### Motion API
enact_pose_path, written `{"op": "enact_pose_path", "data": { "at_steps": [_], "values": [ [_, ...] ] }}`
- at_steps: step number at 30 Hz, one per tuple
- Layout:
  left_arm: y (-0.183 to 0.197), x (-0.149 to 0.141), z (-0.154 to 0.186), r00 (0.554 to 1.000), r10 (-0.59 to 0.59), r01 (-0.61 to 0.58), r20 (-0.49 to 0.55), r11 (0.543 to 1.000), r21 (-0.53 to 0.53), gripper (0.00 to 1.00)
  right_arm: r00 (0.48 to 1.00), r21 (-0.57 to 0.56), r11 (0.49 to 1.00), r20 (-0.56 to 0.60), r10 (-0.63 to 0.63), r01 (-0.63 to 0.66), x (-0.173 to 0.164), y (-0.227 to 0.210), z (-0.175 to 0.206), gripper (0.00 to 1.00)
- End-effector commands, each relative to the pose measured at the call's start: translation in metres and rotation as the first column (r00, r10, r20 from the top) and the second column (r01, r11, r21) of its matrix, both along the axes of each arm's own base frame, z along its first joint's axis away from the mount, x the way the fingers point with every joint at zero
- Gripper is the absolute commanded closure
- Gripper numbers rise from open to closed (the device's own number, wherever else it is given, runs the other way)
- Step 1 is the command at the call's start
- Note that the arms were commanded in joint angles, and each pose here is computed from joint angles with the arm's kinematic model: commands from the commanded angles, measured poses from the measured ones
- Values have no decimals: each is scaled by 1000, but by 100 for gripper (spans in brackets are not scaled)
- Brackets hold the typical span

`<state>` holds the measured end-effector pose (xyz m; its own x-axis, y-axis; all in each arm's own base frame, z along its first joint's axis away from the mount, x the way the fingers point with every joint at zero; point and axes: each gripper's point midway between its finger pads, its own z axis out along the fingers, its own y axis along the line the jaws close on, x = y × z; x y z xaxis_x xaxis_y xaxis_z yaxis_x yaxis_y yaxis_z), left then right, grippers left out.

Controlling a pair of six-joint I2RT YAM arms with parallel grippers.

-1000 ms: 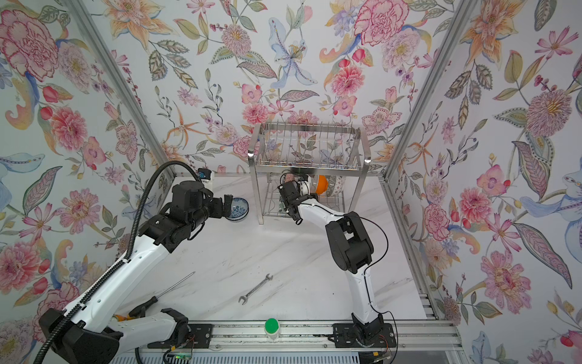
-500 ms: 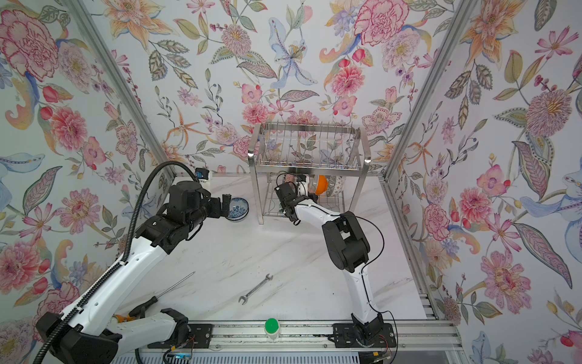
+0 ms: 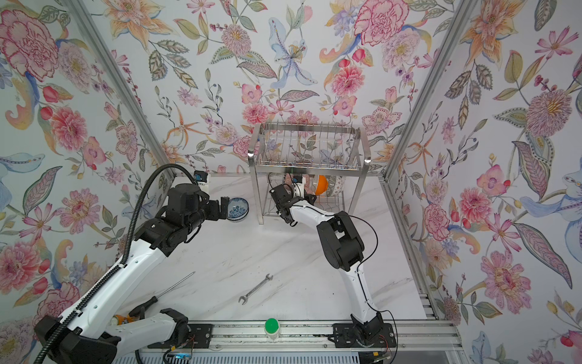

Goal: Load bowls into a dish rack
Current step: Place the bowl in the dish rack.

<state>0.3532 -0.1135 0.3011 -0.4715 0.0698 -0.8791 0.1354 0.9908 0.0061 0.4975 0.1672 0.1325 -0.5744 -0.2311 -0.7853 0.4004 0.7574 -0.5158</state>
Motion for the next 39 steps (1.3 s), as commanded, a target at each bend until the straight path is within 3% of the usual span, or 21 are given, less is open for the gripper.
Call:
{"op": "enact_pose_path", "data": {
  "at_steps": [1, 12, 22, 27, 33, 39],
  "values": [
    [3, -3, 1, 1000, -8, 8, 7, 1000, -2, 1, 999, -5, 1000, -32, -1, 1, -1, 1, -13, 91],
    [2, -3, 0, 1000, -12, 12, 5, 1000, -9, 1, 1000, 47, 999, -13, 6, -5, -5, 4, -5, 80],
    [3, -3, -1, 1000, -12, 12, 4, 1000, -10, 1, 999, 77, 997, -21, 26, -25, -5, 11, -8, 77],
    [2, -2, -2, 1000, -14, 14, 4, 1000, -13, 1, 999, 84, 996, -17, 28, -27, -6, 11, -5, 72],
    [2, -2, -3, 1000, -15, 15, 4, 1000, -15, 1, 1000, 79, 997, -10, 26, -25, -7, 9, 1, 61],
    [2, -1, -4, 1000, -14, 14, 3, 1000, -14, 1, 1000, 81, 996, 1, 28, -28, -9, 7, 13, 38]
  ]
}}
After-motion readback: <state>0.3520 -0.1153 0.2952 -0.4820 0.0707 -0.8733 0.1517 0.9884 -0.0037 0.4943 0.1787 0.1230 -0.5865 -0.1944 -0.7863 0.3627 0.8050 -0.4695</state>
